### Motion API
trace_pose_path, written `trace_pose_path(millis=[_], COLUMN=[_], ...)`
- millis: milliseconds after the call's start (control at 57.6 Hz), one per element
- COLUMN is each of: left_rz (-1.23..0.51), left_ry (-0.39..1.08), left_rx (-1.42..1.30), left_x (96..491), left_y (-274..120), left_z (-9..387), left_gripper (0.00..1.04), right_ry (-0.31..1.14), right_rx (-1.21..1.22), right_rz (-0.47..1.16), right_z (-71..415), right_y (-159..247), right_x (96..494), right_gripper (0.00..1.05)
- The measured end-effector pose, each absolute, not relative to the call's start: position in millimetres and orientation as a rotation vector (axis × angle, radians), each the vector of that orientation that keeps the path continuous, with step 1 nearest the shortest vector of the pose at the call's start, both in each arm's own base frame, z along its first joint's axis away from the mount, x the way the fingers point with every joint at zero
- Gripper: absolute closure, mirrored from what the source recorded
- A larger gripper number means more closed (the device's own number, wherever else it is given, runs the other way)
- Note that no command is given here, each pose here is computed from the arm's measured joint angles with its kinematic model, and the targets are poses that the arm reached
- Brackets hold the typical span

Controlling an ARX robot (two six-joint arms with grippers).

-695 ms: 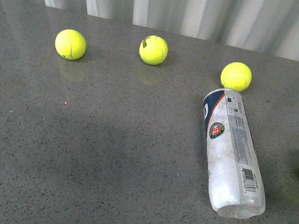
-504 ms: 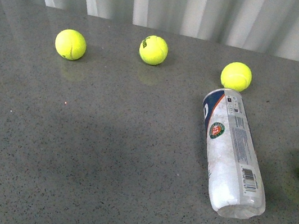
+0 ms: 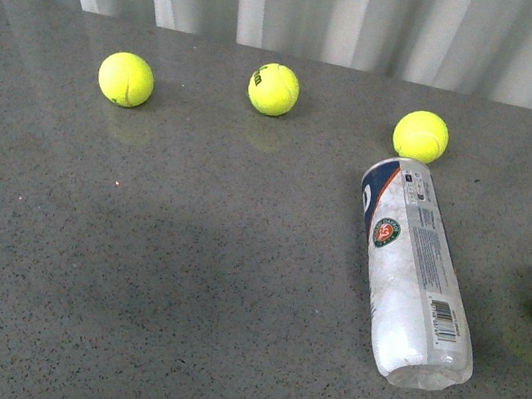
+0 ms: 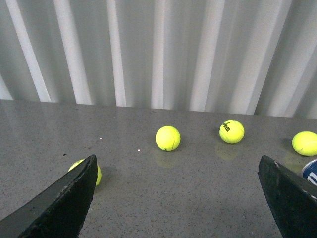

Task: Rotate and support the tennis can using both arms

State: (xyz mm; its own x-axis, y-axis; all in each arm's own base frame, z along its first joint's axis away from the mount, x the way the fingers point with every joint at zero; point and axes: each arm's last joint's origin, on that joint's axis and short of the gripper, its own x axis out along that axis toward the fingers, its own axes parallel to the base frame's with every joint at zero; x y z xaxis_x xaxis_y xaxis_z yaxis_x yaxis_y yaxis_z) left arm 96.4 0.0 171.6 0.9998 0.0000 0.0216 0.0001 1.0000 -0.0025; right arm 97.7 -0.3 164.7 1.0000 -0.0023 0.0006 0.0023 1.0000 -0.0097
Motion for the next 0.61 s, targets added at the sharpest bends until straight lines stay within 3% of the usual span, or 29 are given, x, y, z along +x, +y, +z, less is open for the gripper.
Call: trace_pose_path(millis=[313,434,608], left_rz=[0.0,0.004,0.0], left_ry=[-0.022,-0.021,-0.021], left_rx=[-0.002,-0.003,-0.002], left_x=[96.4,96.4,96.4], left_y=[0.0,0.1,0.0], left_z=[171.6,171.5,171.5], left_gripper=[0.07,0.07,0.07], right_ry=[0.0,0.225,0.139], right_rx=[-0.01,0.06,0.163], right_rz=[-0.003,-0.287,-0.393], right_z=[164.7,178.9,242.3], right_y=[-0.3,-5.4,-26.4], right_x=[97.7,106.1,163.5], right_gripper=[0.07,0.07,0.07])
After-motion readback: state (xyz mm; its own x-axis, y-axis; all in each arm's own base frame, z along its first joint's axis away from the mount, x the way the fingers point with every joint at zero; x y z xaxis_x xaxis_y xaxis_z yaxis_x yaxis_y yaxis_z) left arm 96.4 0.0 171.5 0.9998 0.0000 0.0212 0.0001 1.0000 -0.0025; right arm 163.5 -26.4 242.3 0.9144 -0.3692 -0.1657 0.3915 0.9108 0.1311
